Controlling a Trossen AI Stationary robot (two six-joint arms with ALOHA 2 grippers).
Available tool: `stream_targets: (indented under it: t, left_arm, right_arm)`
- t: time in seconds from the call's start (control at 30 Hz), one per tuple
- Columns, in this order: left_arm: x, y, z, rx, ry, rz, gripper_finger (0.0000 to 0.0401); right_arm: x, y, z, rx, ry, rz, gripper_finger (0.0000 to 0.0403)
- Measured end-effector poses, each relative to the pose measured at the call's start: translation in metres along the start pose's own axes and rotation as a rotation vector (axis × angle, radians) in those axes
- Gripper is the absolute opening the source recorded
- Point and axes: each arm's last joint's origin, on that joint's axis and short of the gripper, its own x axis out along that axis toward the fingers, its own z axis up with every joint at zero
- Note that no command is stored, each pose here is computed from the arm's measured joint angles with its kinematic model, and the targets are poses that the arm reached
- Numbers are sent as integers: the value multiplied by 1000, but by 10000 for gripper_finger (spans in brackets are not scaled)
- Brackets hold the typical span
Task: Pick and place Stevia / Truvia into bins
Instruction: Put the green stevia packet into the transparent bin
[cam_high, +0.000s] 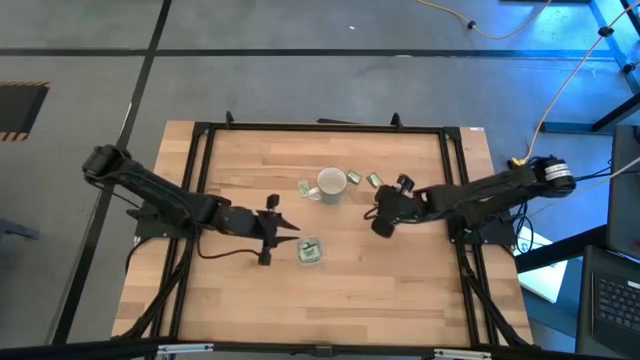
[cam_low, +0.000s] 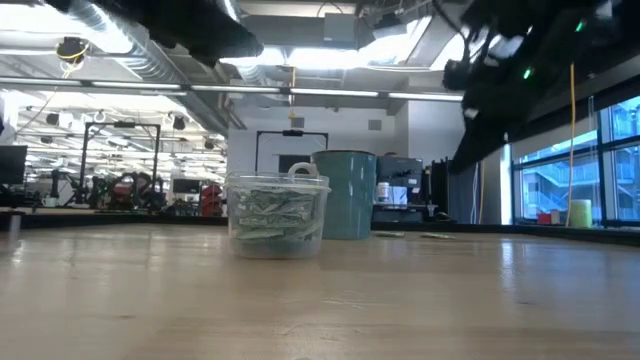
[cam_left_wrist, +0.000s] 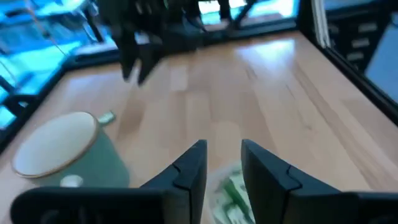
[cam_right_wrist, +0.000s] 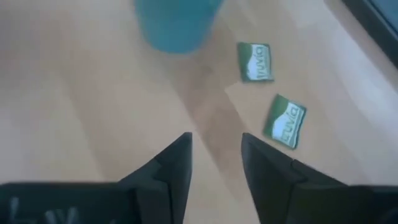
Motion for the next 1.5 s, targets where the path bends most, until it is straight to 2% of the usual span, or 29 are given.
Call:
stream_targets:
  t: [0.07,0.2,0.33,0.43,0.6,0.73,0.93,1.07,1.5]
  left_arm:
    - [-3,1,-7,-8,-37,7,94]
    - [-5,1,-15,-48,-114,-4,93]
    - [-5,2,-18,-67,-118,0,93]
    - [-5,2,-18,-68,-118,2,93]
    - [-5,2,-18,-61,-118,6,91]
    - [-5,2,-18,-61,-118,6,93]
    - [-5,2,-18,-59,-114,6,90]
    - [-5,2,-19,-57,-109,6,89]
    - [-5,2,-19,-57,-108,6,89]
  right_arm:
    - [11,-6,-2,27,-5,-7,141]
    - [25,-23,4,203,24,-36,141]
    - [36,-41,15,301,89,25,141]
    - [47,-55,18,344,134,33,141]
    - [68,-74,14,388,207,-35,141]
    - [83,-82,9,364,260,-61,141]
    - [100,-83,4,307,291,-49,141]
    - [109,-85,2,314,316,-31,135]
    - [112,-88,-1,275,327,-29,27]
